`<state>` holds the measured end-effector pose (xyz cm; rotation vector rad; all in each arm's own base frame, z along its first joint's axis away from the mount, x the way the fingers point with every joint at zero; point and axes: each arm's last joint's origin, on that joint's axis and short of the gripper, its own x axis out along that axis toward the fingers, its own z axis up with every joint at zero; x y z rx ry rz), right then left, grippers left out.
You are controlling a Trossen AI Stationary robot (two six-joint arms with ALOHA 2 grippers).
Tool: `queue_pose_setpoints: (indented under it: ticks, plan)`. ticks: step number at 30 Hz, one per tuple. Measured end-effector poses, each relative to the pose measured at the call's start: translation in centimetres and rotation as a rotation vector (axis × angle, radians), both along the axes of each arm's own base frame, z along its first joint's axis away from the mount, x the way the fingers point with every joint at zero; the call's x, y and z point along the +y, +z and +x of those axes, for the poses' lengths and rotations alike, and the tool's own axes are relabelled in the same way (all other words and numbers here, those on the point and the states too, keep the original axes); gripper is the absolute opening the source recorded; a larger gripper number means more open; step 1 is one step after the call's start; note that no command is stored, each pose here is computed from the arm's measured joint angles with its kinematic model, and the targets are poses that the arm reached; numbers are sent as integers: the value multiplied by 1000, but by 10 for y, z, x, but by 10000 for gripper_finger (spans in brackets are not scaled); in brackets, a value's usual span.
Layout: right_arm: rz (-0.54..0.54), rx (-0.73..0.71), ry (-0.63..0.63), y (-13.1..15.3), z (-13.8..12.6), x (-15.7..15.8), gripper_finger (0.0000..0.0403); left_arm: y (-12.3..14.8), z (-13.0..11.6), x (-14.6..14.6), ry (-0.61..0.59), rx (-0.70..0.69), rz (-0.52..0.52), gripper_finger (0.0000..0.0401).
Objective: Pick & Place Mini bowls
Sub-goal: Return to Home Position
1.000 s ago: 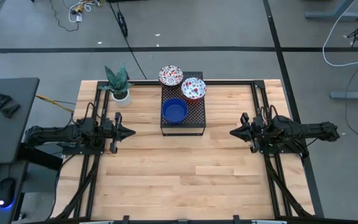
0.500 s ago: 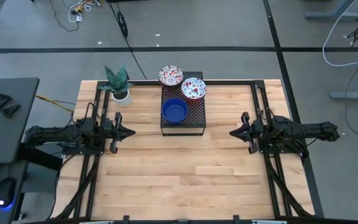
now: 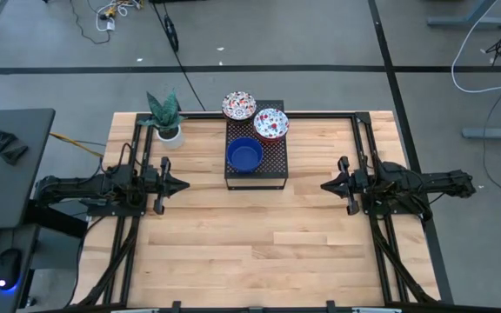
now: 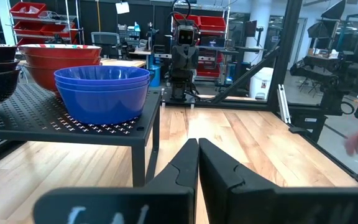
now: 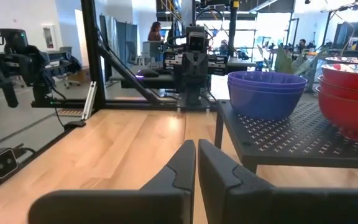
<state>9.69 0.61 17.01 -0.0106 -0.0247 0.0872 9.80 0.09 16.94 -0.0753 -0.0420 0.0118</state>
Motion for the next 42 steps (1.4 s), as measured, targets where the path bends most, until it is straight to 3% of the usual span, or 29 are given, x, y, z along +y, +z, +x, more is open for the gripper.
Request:
queue_pose_setpoints:
  ticks: [34,42]
  plan:
    - [1,0,0,0,0,0,23,0,-1,0,-3,-6,0,18]
    - [1,0,0,0,0,0,23,-2,-1,0,-2,16,85,18]
